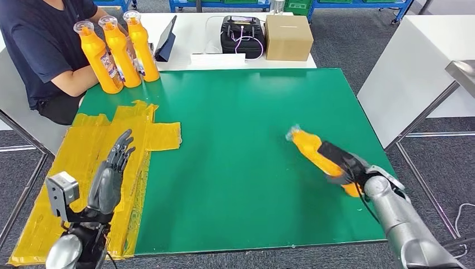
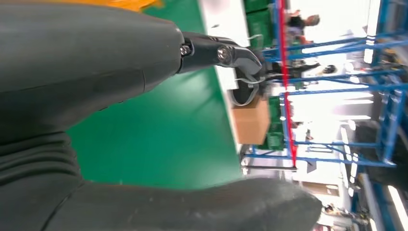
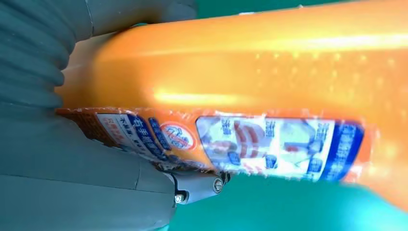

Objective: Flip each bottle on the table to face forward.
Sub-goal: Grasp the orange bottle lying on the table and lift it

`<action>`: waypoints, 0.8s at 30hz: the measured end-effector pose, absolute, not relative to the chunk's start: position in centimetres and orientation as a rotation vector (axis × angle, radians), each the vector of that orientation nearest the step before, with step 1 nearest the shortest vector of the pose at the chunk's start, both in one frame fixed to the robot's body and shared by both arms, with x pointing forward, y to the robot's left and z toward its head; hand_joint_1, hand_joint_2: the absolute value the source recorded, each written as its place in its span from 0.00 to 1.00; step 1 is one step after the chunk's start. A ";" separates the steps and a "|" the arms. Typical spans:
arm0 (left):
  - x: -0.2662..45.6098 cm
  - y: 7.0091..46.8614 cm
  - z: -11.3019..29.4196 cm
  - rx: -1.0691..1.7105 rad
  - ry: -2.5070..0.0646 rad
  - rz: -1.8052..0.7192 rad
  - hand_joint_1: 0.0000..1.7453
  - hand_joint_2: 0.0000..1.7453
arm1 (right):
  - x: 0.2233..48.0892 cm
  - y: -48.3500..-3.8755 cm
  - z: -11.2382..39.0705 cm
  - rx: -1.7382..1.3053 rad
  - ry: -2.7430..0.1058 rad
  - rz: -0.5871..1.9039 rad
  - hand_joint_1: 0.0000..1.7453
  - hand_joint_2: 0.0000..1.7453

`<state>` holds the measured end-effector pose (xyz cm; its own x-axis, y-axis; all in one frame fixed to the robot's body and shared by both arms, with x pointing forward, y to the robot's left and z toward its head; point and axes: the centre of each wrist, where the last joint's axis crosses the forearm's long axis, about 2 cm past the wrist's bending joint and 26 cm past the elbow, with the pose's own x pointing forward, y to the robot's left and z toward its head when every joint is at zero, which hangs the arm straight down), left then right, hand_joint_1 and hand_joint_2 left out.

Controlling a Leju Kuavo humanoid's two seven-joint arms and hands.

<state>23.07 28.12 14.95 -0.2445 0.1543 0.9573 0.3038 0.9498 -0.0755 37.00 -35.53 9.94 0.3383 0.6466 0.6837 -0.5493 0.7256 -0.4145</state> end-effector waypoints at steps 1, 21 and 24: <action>22.5 28.2 14.7 -0.343 -1.819 -0.141 0.00 0.00 | 37.0 -34.3 10.7 -0.039 -1.000 0.719 1.00 1.00; 17.4 25.2 14.7 -0.504 -1.821 -0.122 0.00 1.00 | 30.1 -17.8 19.3 0.451 -1.565 0.892 1.00 1.00; 17.1 24.2 14.9 -0.553 -1.823 -0.120 0.00 1.00 | 29.0 -16.0 19.2 0.503 -1.565 0.954 1.00 1.00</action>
<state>17.14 24.25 14.92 -0.2201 0.3092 0.9252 0.4282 0.8828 -0.1931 28.95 -15.96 19.18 -0.2315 0.1860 0.9549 -0.7636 0.5735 -0.2969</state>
